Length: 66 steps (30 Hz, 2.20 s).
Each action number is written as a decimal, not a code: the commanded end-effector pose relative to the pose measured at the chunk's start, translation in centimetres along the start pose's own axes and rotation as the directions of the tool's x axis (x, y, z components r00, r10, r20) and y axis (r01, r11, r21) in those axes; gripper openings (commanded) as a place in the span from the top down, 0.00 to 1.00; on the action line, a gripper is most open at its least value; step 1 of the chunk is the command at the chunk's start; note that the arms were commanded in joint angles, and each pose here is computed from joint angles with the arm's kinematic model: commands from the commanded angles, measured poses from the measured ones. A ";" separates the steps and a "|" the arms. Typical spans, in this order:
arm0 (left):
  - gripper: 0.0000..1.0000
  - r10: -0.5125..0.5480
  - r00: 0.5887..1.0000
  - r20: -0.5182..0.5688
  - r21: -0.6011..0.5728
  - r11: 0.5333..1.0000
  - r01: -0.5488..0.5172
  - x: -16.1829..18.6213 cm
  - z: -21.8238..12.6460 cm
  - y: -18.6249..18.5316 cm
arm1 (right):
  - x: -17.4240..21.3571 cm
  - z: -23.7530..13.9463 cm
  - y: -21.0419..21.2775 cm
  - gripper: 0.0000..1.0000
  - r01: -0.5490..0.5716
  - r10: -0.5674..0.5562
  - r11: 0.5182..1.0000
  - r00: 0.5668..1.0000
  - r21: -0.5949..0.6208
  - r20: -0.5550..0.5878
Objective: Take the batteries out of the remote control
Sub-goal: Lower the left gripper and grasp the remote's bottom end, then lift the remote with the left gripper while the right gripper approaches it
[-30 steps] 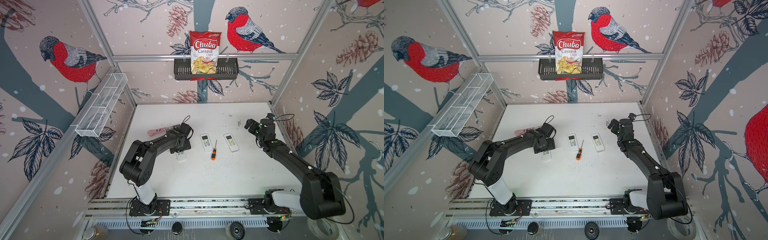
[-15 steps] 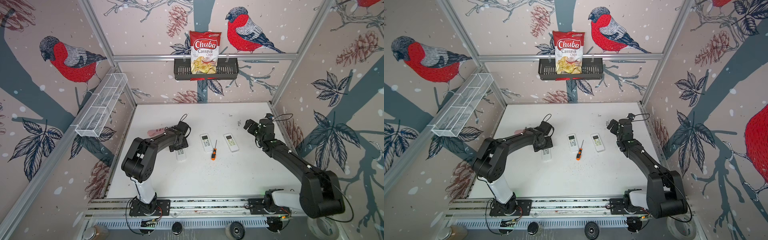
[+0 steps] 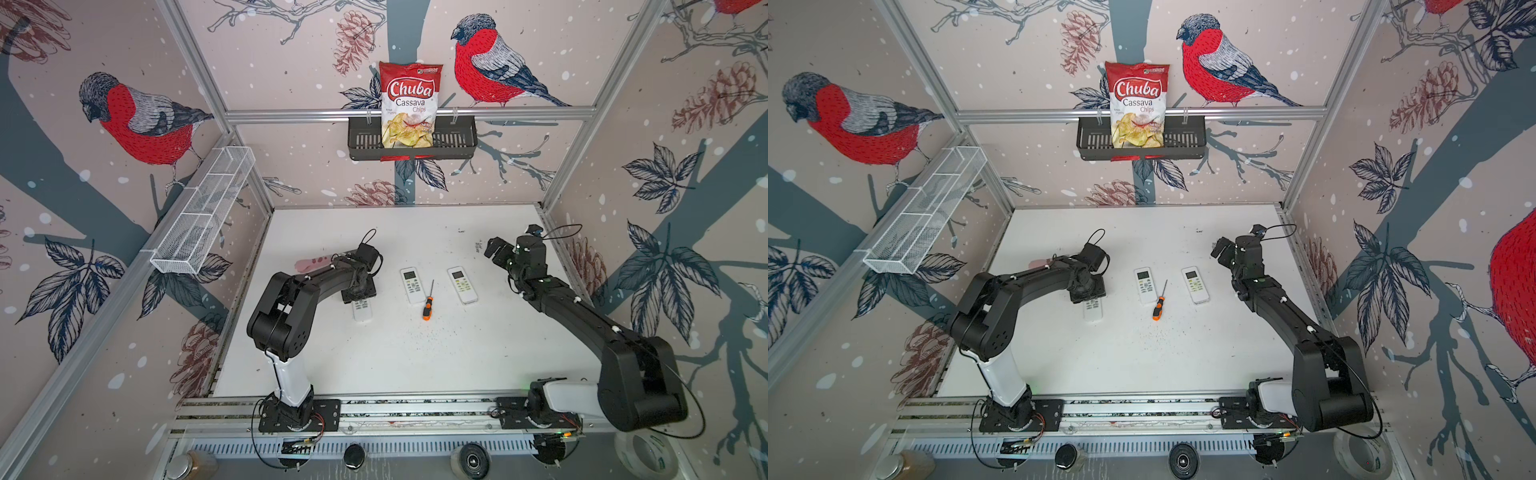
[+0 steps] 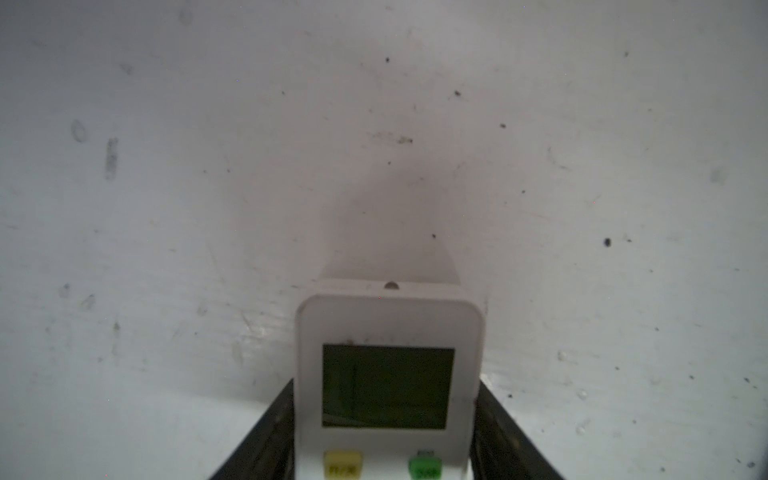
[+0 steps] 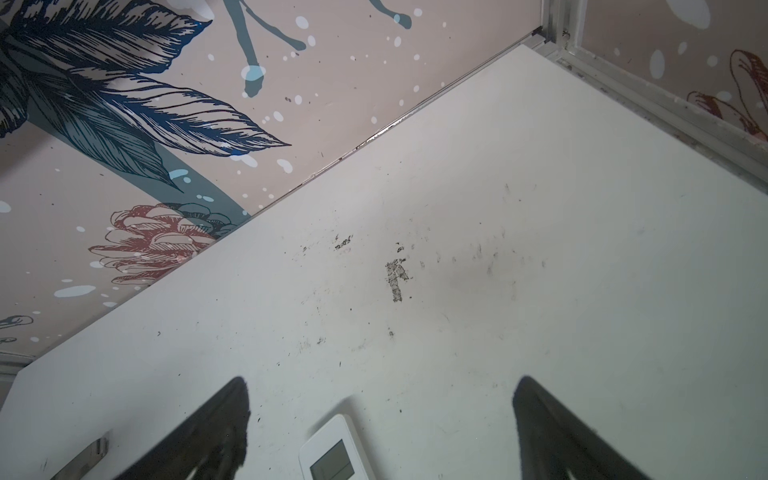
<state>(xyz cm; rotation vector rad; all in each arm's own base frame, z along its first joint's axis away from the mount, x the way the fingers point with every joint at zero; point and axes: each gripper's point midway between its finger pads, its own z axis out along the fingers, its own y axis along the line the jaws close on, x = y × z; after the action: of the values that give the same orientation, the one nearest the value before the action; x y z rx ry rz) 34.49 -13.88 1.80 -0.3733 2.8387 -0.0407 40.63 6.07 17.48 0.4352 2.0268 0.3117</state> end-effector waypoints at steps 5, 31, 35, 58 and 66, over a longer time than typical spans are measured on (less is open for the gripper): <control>0.42 0.022 1.000 -0.016 0.012 1.000 -0.022 0.1 1.3 -0.5 | -0.4 -0.4 0.4 0.01 0.024 -0.024 1.000 1.000 -0.012 0.009; 0.51 0.065 0.987 0.146 0.390 0.913 -0.118 -4.8 -7.4 -7.6 | 0.7 -2.2 7.9 0.00 0.055 -0.096 0.863 0.994 -0.502 -0.057; 0.51 0.044 0.973 0.227 0.592 0.787 -0.174 -7.4 -11.1 -10.4 | -0.1 -3.8 9.9 0.01 0.028 -0.091 0.758 0.994 -0.651 -0.063; 0.52 0.079 0.919 0.386 0.917 0.079 -0.392 -12.4 -22.5 -19.4 | -0.3 -6.9 19.6 0.01 0.004 -0.255 0.335 0.963 -0.942 -0.087; 0.50 0.112 0.914 0.390 0.919 -0.105 -0.379 -12.4 -24.6 -20.8 | 0.3 -5.5 21.8 0.01 0.006 -0.315 0.283 0.945 -0.959 -0.087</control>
<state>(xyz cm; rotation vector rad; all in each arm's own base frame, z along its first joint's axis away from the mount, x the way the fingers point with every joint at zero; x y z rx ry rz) 45.60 -30.49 26.98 0.3917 1.8831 -1.7344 39.45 25.07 28.24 -0.5825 1.7072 1.4275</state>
